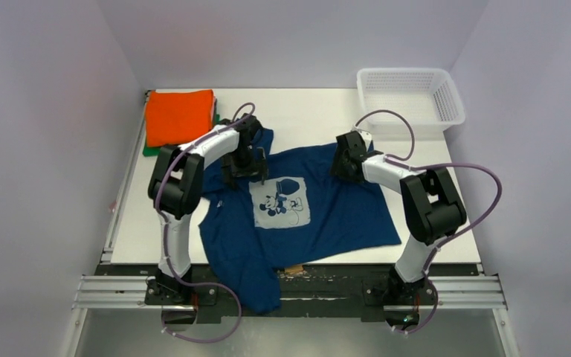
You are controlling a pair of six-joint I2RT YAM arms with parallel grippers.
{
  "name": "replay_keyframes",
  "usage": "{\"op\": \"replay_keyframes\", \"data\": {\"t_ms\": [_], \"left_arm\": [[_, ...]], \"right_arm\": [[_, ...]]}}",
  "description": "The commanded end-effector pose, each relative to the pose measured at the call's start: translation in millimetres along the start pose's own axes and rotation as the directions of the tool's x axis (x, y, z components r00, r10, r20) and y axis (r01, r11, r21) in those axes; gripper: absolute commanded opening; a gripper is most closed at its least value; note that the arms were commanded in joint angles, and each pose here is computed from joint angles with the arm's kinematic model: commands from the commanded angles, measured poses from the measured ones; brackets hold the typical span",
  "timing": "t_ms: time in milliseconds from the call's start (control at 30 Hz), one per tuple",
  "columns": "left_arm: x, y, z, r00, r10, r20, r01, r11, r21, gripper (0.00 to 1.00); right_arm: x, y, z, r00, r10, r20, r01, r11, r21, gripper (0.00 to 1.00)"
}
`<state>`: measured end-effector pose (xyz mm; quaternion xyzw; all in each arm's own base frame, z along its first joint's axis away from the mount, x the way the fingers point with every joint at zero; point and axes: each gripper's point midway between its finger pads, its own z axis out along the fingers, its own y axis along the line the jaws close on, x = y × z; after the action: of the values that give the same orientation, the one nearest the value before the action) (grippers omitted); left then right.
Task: Fold and stack the t-shirts
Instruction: Flatten out the tshirt
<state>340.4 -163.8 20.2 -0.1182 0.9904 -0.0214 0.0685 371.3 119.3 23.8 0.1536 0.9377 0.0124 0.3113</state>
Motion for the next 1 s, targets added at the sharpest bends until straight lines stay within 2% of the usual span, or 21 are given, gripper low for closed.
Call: {"op": "replay_keyframes", "data": {"t_ms": [0, 33, 133, 200, 300, 433, 667, 967], "left_arm": [[-38, -25, 16, 0.999, 0.028, -0.033, -0.026, 0.997, 0.070, 1.00], [-51, -35, 13, 0.999, 0.038, -0.016, -0.036, 0.994, 0.103, 1.00], [-66, -34, 14, 0.997, 0.017, -0.073, -0.012, 0.998, 0.061, 1.00], [-90, -40, 8, 0.999, 0.040, -0.013, -0.039, 0.997, 0.071, 1.00], [-114, -60, 5, 1.000, 0.014, -0.001, -0.014, 0.978, 0.208, 1.00], [-150, -63, 8, 0.998, -0.024, 0.065, 0.005, 0.962, 0.272, 1.00], [-201, -85, 10, 0.985, -0.097, 0.140, 0.023, 0.889, 0.458, 1.00], [-249, -100, 2, 0.958, -0.166, 0.235, -0.005, 0.807, 0.591, 1.00]], "right_arm": [[-11, 10, 28, 0.999, 0.021, -0.049, -0.021, 1.000, -0.016, 0.60], [-15, 10, 34, 0.998, 0.028, -0.050, -0.029, 0.999, -0.016, 0.60], [-35, 18, 46, 0.998, 0.049, -0.039, -0.051, 0.998, -0.046, 0.60], [-44, 26, 55, 0.998, 0.052, -0.041, -0.055, 0.996, -0.069, 0.60], [-50, 34, 69, 0.997, 0.050, -0.050, -0.054, 0.995, -0.082, 0.60], [-59, 33, 79, 0.996, 0.073, -0.042, -0.076, 0.994, -0.083, 0.60], [-82, 34, 87, 0.993, 0.114, -0.013, -0.115, 0.985, -0.126, 0.60], [-105, 34, 94, 0.994, 0.105, 0.028, -0.100, 0.986, -0.136, 0.60]]}}
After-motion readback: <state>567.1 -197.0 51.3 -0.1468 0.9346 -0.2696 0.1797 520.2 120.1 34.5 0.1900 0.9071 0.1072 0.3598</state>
